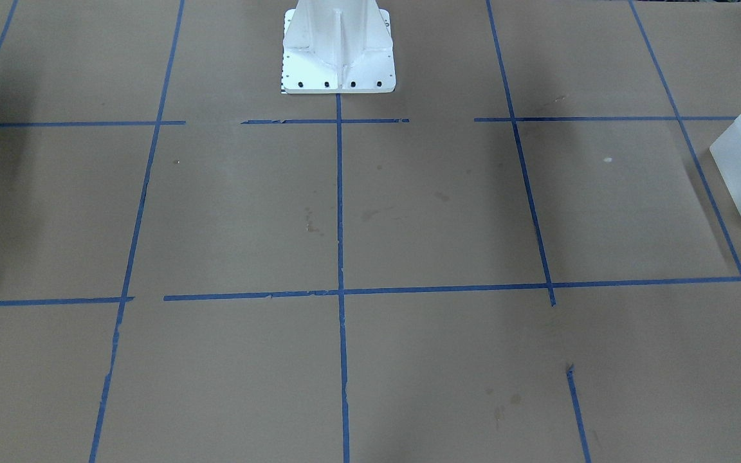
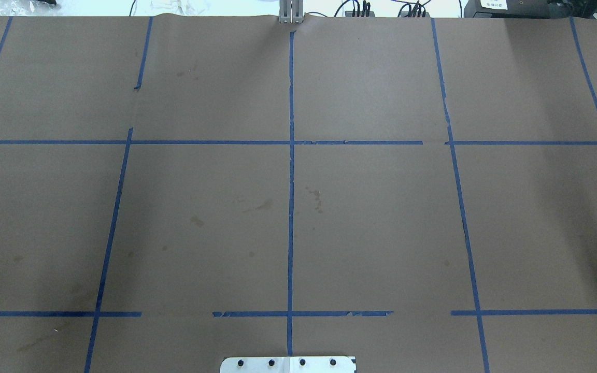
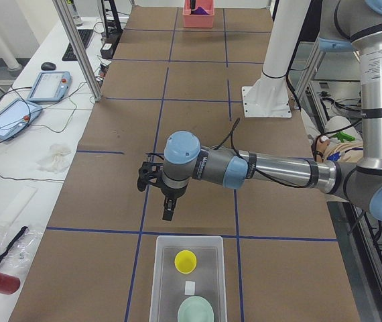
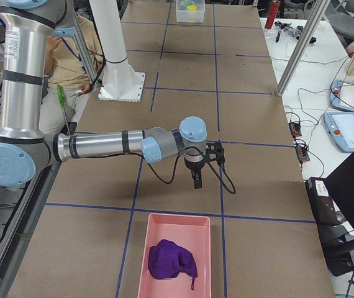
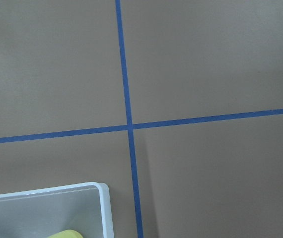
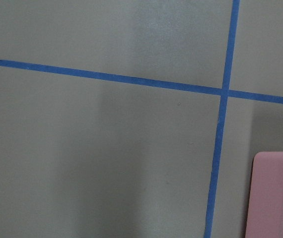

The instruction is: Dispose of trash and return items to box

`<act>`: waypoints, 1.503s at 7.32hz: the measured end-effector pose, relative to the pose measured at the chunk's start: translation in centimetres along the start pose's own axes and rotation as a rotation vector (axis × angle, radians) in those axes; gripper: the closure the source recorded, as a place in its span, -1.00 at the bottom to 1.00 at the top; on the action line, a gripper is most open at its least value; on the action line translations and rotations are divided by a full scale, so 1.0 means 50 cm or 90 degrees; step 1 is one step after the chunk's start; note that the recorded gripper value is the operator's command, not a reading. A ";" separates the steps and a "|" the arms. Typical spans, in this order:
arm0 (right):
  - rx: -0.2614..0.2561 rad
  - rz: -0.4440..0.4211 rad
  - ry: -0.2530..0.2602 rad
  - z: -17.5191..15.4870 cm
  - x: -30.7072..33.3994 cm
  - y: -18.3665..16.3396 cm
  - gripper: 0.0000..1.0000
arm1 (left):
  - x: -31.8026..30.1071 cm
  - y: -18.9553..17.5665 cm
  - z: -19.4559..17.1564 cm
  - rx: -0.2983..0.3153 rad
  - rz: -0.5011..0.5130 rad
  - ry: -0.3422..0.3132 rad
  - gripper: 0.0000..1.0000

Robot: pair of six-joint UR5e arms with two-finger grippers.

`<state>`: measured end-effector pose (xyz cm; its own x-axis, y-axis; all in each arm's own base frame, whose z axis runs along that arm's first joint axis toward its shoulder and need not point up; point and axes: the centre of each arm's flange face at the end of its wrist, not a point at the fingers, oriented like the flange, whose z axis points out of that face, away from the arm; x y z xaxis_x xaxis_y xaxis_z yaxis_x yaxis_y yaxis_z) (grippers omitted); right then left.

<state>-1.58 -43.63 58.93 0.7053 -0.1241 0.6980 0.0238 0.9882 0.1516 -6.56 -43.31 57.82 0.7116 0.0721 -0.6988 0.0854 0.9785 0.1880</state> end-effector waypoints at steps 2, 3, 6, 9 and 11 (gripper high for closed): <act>0.003 0.002 0.000 -0.005 -0.002 0.002 -1.00 | 0.001 0.003 -0.001 0.003 0.003 0.001 -1.00; 0.007 0.000 0.000 -0.010 -0.006 -0.001 -1.00 | 0.004 0.001 -0.004 0.013 0.013 0.002 -1.00; 0.015 -0.007 -0.001 -0.021 -0.017 -0.008 -1.00 | 0.003 0.001 -0.005 0.030 0.028 0.004 -1.00; 0.035 0.023 -0.005 -0.057 0.019 0.011 -1.00 | 0.008 0.017 -0.014 0.033 0.029 0.005 -1.00; 0.059 0.060 -0.009 -0.104 0.057 0.048 -1.00 | 0.012 0.033 -0.023 0.035 0.030 0.003 -1.00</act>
<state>4.15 -41.14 57.64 0.6909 -0.0337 0.7221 -0.1077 0.9830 0.1489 -6.77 -41.46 56.91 0.7121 0.1191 -0.6919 0.0906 0.9617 0.2587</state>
